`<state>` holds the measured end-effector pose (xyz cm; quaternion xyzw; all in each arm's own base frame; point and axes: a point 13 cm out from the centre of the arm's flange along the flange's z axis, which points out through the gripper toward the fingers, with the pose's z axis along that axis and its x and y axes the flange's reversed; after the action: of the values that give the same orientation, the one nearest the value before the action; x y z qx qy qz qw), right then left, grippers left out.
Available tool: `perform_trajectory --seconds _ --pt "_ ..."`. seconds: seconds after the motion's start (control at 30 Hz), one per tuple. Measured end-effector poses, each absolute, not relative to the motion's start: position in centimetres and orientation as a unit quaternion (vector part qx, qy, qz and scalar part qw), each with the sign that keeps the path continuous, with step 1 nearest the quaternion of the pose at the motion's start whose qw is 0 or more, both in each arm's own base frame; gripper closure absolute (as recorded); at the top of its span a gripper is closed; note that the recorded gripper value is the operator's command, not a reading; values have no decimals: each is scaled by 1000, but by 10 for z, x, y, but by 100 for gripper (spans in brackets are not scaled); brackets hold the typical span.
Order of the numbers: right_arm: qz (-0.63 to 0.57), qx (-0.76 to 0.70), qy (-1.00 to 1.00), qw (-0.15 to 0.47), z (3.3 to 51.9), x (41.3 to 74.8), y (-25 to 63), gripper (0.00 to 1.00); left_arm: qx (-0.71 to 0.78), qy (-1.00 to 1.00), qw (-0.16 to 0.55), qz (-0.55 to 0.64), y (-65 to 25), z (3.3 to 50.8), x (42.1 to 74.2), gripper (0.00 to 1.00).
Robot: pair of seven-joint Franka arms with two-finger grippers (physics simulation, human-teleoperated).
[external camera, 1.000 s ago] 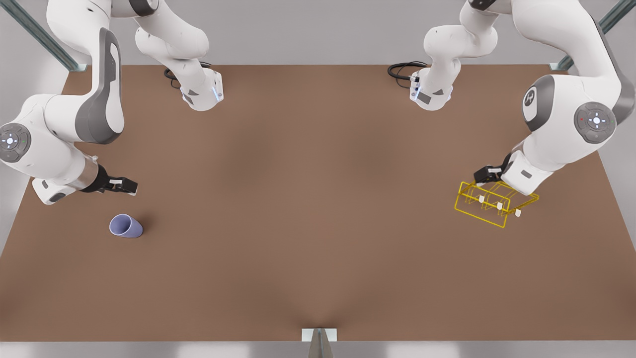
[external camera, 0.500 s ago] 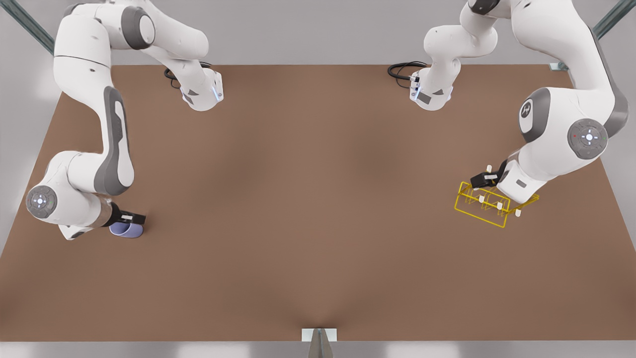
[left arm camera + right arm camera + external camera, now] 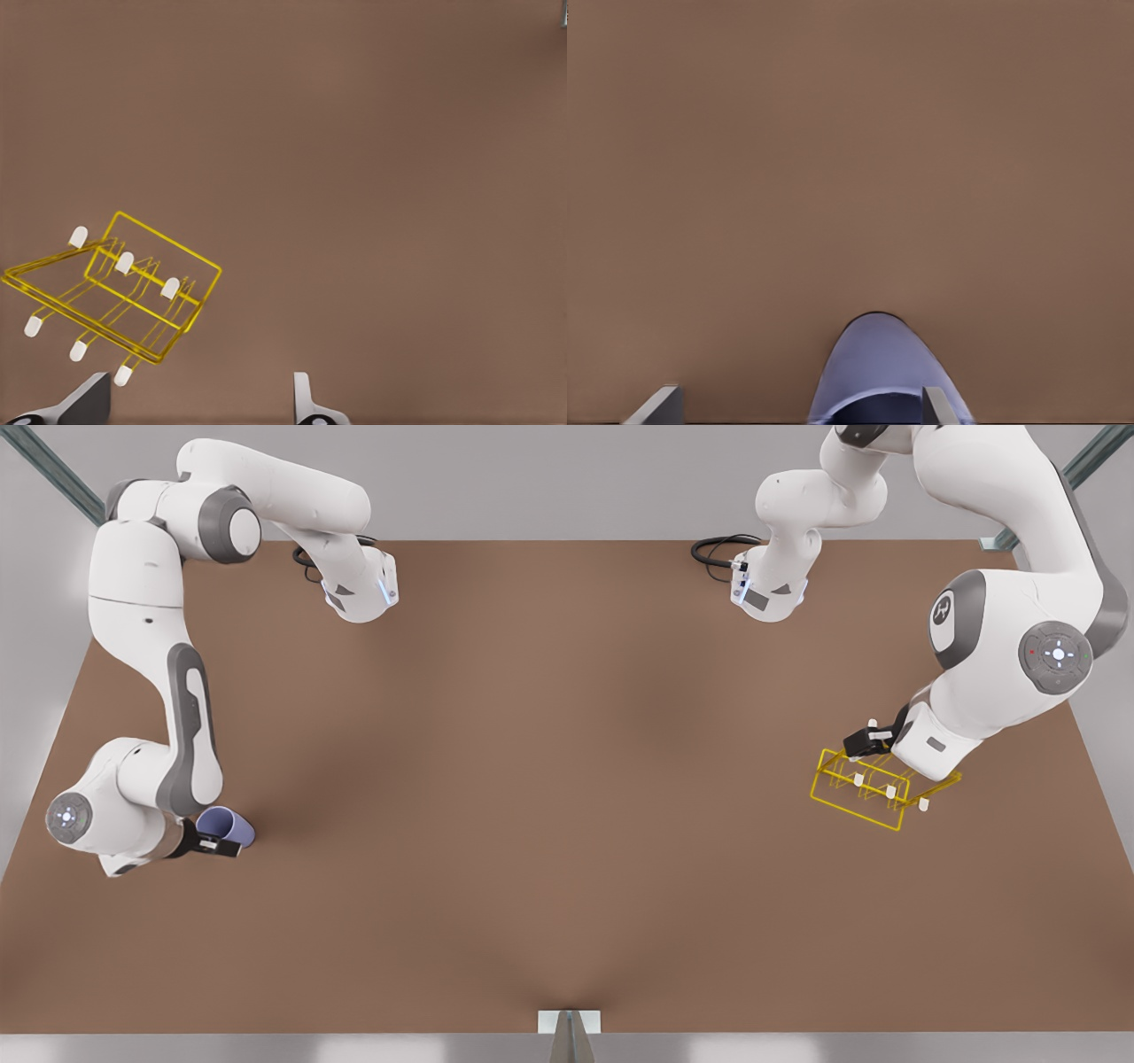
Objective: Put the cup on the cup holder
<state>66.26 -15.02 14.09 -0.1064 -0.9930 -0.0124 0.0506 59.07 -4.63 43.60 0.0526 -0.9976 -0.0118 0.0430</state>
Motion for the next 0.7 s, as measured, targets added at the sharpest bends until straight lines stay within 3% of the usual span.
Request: perform_trajectory --seconds 0.23,0.27,0.33,0.37,0.47,0.7 --pt "-6 -85 -994 67 134 632 -144 0 59 -997 38 -15 -38 445 588 0" --pt "-4 -82 -994 68 131 631 -144 5 59 -997 37 -15 -38 447 588 0" --pt "-2 -76 -994 72 124 629 -145 26 58 -997 39 -16 -39 446 587 0" --pt "-2 -74 -994 74 120 628 -145 32 58 -997 40 -16 -39 446 587 0" --pt "-3 -70 -995 78 115 627 -145 78 59 -997 42 -16 -38 445 587 0" --pt "2 -54 -996 69 122 634 -141 79 61 -997 43 -16 -37 444 586 0"
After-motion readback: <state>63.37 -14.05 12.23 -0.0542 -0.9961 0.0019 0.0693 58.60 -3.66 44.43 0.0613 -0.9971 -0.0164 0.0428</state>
